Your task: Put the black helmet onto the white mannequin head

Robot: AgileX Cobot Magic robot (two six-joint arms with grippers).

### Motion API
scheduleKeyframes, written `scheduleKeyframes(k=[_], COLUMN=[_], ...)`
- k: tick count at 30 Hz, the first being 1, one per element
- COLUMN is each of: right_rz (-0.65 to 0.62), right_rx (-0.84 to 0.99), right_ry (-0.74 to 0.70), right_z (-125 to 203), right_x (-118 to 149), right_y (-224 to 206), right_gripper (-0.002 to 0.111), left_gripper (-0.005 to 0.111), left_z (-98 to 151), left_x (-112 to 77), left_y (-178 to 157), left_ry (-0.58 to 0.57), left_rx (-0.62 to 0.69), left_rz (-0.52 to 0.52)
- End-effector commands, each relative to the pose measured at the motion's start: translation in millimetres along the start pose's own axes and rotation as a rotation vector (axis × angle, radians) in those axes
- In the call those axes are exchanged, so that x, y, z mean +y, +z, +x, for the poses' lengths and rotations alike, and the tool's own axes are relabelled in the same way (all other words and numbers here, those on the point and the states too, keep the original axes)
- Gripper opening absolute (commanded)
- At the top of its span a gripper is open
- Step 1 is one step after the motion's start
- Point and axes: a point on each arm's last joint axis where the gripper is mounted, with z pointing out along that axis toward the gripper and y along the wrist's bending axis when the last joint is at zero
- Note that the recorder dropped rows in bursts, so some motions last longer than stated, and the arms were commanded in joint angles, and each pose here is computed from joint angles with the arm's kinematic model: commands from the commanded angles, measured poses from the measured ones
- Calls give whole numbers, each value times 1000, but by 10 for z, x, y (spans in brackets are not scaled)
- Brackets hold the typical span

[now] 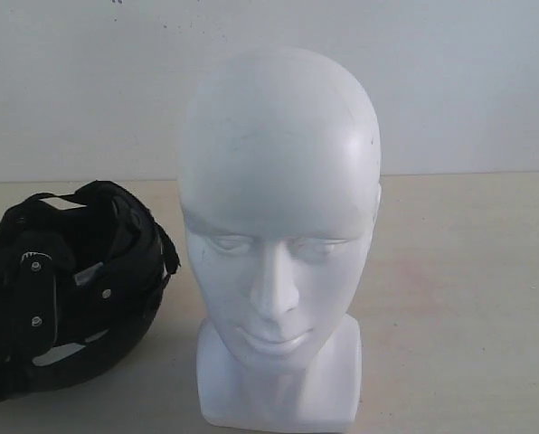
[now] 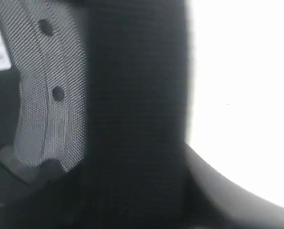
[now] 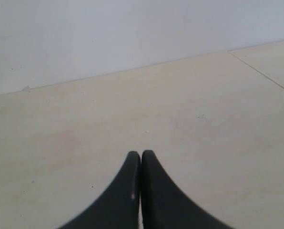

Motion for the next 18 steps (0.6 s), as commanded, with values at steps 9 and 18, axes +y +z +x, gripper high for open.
scheduleKeyframes(k=[9, 18], right_rz=[-2, -2], right_rx=[-11, -11], right_ry=[-7, -7], right_z=[-9, -9], right_x=[1, 1], right_y=[-4, -4], right_gripper=[0, 0], left_gripper=[4, 4], left_z=[-155, -359], left_x=[31, 126], left_y=[-49, -330], left_ry=[-345, -689], left_rx=[-128, -350], left_rz=[45, 100])
